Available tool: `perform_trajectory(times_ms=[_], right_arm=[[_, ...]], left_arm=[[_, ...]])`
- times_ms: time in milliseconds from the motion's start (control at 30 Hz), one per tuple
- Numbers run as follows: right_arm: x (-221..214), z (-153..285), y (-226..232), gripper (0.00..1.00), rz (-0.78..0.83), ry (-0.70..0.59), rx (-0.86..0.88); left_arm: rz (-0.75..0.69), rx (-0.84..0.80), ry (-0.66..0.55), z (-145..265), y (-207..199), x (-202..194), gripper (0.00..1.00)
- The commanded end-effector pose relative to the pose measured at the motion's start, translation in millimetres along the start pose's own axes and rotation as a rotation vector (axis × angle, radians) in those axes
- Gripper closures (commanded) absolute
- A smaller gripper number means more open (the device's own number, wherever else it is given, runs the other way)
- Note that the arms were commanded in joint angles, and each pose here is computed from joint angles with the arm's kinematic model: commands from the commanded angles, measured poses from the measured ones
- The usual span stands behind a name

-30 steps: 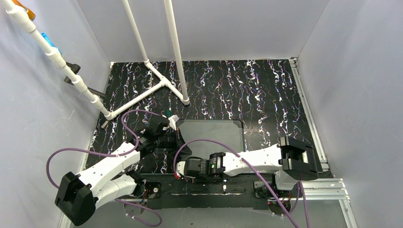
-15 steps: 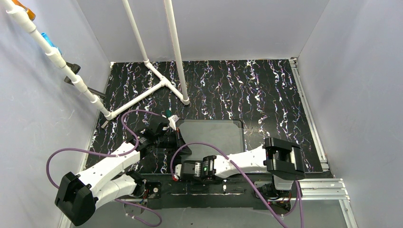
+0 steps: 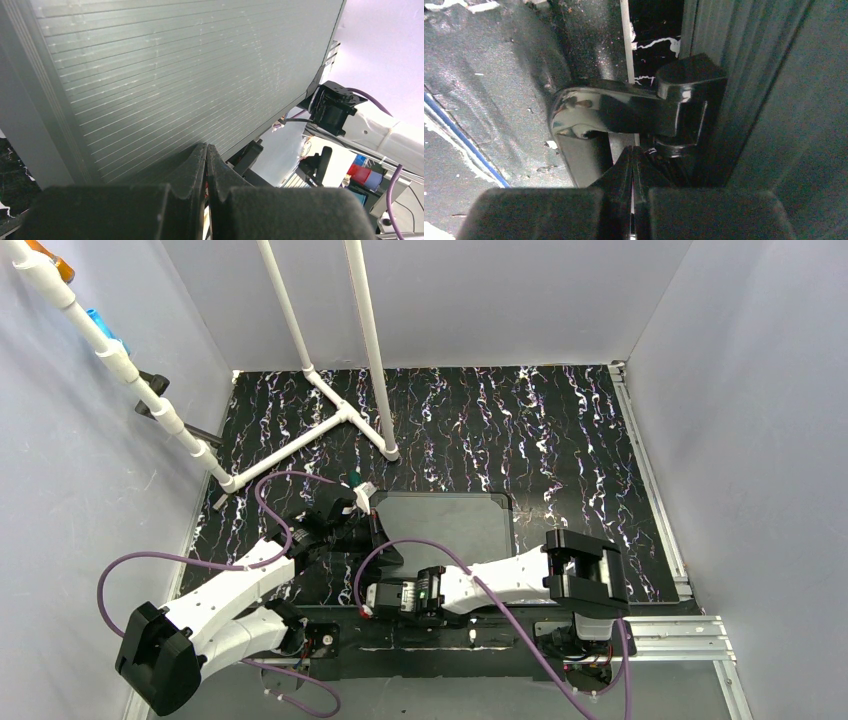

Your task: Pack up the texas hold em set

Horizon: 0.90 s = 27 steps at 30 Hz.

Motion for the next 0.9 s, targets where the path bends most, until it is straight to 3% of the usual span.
perform_trajectory(times_ms=[0, 167, 467, 700, 867], right_arm=[[18, 36, -74, 0.99, -0.111, -0.118, -0.266], [38, 97, -78, 0.99, -0.129, -0.298, -0.225], [13, 101, -56, 0.99, -0.146, -0.274, -0.168], [15, 158, -84, 0.99, -0.49, -0.565, -0.248], [-42, 174, -135, 0.94, -0.81, -0.528, -0.38]], left_arm=[[0.058, 0.455, 0.033, 1, 99, -22, 1.0], [0.052, 0.445, 0.033, 1, 97, -21, 1.0], [-0.002, 0.343, 0.06, -1, 78, -19, 0.99], [-0.116, 0.147, 0.029, 8, 27, -5, 0.67], [-0.256, 0.029, -0.088, 40, -28, 16, 0.42]])
Point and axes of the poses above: each gripper's point midway between its finger pads, its own z axis back along the fingers, its own y axis along the line the jaws close on, x = y × z, the point moved 4 cm from there along z, back along the fingers, and after that the axes turned 11 degrees about z, right-handed, at the moved point
